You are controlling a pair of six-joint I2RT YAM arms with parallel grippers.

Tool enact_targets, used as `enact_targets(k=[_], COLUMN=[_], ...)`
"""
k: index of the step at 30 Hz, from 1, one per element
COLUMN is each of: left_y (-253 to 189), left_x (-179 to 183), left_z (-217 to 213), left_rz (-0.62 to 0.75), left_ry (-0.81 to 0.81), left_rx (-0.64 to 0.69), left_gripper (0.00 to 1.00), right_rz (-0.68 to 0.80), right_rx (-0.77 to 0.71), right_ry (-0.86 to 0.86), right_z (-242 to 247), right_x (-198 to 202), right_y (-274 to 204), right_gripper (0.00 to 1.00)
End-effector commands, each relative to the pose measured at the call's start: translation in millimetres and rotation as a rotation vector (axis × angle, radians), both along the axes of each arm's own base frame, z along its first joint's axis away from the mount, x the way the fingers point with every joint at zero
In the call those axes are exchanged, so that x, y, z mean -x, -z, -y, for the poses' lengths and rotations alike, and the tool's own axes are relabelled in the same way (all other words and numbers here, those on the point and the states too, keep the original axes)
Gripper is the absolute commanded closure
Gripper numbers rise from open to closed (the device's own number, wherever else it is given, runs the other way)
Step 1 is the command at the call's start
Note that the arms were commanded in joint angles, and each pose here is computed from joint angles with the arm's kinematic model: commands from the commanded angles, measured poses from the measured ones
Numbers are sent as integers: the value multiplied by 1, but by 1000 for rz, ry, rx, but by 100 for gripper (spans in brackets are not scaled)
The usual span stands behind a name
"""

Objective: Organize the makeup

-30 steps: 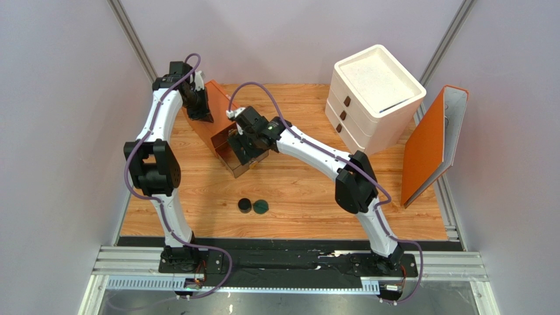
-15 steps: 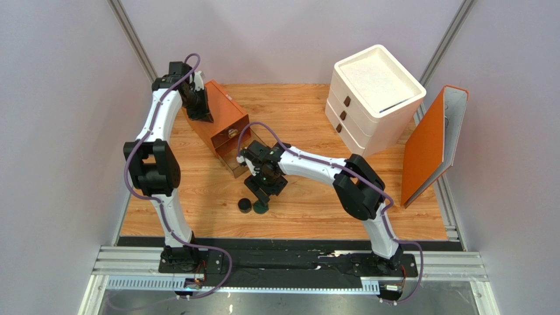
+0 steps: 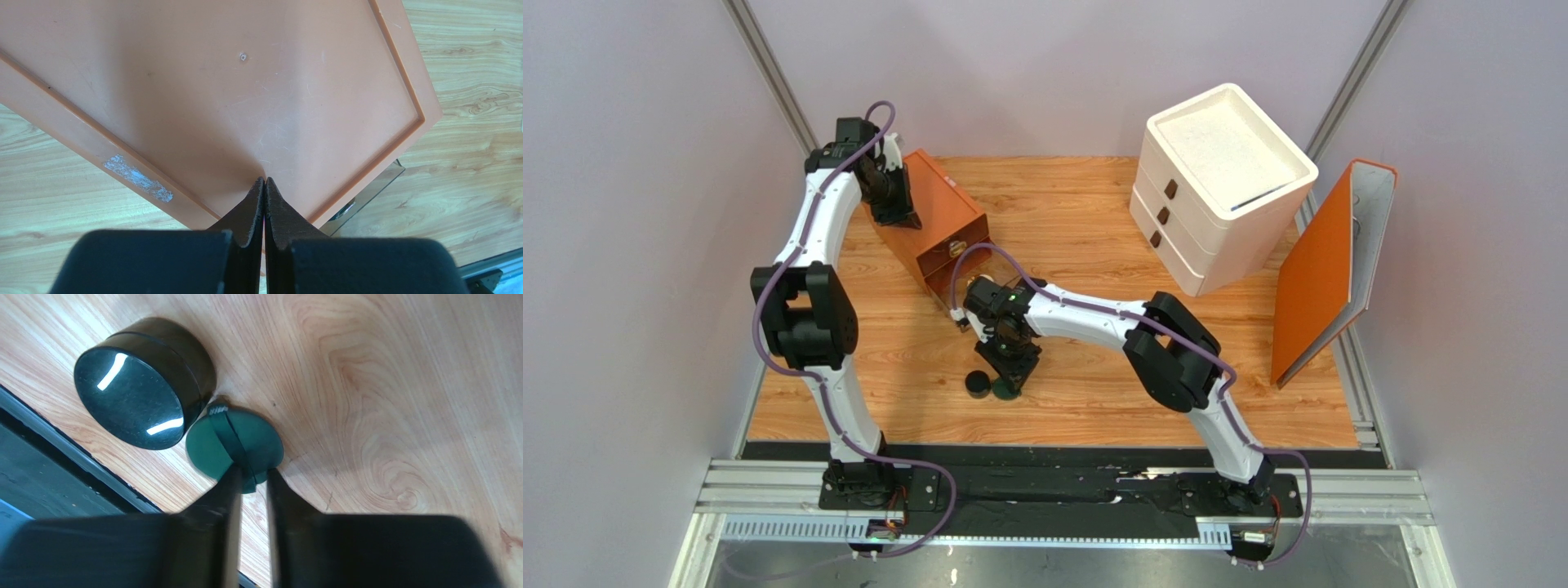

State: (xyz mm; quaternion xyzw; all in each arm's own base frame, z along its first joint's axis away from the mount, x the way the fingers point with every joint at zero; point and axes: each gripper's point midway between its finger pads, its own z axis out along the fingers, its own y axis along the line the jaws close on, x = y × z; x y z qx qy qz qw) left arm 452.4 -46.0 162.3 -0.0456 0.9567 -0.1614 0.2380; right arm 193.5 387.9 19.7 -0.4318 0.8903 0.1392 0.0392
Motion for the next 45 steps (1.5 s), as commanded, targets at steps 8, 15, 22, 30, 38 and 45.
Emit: enact_targets(k=[8, 15, 22, 30, 38, 45], left_y=[56, 53, 51, 52, 45, 49], left_x=[45, 44, 43, 43, 40, 41], left_z=[-7, -6, -4, -5, -6, -6], left_rz=[-259, -250, -244, -246, -233, -242], left_ry=[19, 13, 15, 13, 14, 17], left_rx=[-56, -51, -42, -43, -47, -46], left_gripper=[100, 100, 100, 100, 100, 100], right_rz=[134, 327, 516, 608, 577, 415], right_rx=[42, -110, -262, -378, -340, -290], right_ry=[44, 119, 222, 328, 318, 248], right_z=[0, -17, -43, -80, -75, -61], right_x=[-26, -60, -113, -174, -170, -135], right_y=[0, -78, -149, -176, -162, -130], right_gripper=[100, 100, 100, 100, 80, 46])
